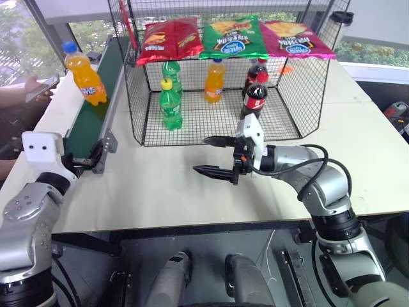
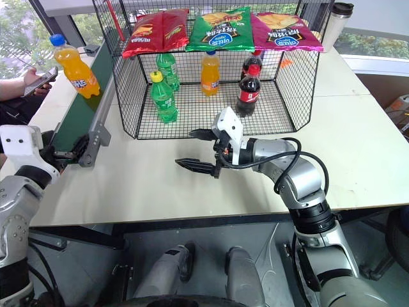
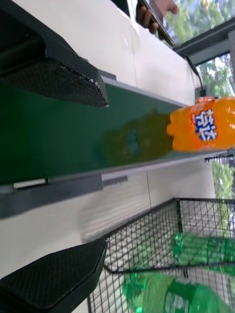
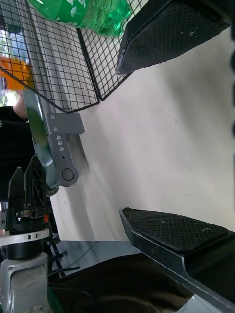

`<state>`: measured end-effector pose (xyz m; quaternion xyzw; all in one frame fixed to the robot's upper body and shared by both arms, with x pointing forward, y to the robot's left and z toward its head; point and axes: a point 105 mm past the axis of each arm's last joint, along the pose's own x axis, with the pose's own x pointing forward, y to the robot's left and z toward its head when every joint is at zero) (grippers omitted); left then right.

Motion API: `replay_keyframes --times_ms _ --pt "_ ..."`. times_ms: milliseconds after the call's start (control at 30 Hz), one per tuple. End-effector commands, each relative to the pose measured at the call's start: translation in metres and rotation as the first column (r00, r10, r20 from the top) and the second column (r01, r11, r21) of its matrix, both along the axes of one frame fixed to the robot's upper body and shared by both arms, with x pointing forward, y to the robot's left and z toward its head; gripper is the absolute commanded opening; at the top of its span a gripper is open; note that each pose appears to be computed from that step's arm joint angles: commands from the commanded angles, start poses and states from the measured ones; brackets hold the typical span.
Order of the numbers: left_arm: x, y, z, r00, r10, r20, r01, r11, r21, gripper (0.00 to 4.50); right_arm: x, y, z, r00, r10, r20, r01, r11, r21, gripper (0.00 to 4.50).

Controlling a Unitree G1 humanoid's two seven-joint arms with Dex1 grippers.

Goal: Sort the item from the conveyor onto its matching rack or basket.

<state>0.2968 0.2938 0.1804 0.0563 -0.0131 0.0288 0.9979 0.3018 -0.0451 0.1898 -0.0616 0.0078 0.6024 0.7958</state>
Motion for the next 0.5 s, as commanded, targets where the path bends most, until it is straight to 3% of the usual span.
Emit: replay_keyframes --times_ms 33,500 --pt "0.004 0.017 0.008 0.993 0.101 0.064 -0.103 0.994 0.034 4.5 -0.005 0.0 0.016 0.999 0.008 0.054 -0.009 1.0 0.021 4.48" --pt "0.026 0.018 0.002 0.989 0.113 0.092 -0.112 0.994 -0.014 4.5 -0.005 -0.005 0.017 0.999 -0.012 0.052 0.011 1.0 0.007 4.48"
